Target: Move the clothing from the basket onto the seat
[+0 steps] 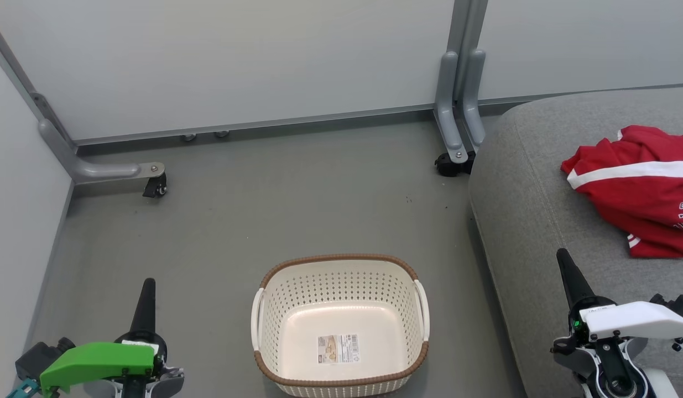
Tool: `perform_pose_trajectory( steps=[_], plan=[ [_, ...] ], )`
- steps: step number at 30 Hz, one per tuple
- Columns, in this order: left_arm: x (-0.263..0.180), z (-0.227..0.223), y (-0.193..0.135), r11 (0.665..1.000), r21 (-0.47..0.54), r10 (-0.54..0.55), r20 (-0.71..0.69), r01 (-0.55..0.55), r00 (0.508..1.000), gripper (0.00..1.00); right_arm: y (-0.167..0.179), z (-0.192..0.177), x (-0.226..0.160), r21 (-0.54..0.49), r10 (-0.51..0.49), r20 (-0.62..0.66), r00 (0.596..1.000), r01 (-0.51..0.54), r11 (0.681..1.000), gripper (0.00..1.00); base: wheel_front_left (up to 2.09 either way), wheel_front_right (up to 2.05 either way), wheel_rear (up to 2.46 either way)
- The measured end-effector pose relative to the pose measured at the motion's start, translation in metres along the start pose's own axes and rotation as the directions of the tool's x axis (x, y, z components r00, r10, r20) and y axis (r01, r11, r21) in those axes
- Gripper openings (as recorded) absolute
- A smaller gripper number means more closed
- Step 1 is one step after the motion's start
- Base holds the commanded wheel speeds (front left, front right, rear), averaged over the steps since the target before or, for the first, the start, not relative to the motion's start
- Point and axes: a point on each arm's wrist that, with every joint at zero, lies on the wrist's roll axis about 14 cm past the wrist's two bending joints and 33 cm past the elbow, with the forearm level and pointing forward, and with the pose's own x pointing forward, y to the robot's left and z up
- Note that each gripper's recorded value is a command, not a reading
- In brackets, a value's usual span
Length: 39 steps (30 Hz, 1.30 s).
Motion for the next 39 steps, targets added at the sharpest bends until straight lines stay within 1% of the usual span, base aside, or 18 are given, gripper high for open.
perform_pose_trajectory(
  steps=[20,39],
  plan=[
    [0.009,0.003,-0.008,0.988,-0.148,-0.035,-0.005,0.033,0.999,0.0,-0.001,0.004,0.005,0.148,-0.002,0.004,1.0,0.001,0.989,0.0,0.0,0.0,0.0],
    [0.017,0.005,-0.015,0.962,-0.266,-0.067,-0.008,0.063,0.998,0.0,-0.002,0.008,0.008,0.267,0.001,0.01,1.0,-0.004,0.964,0.0,0.0,0.0,0.0]
  ],
)
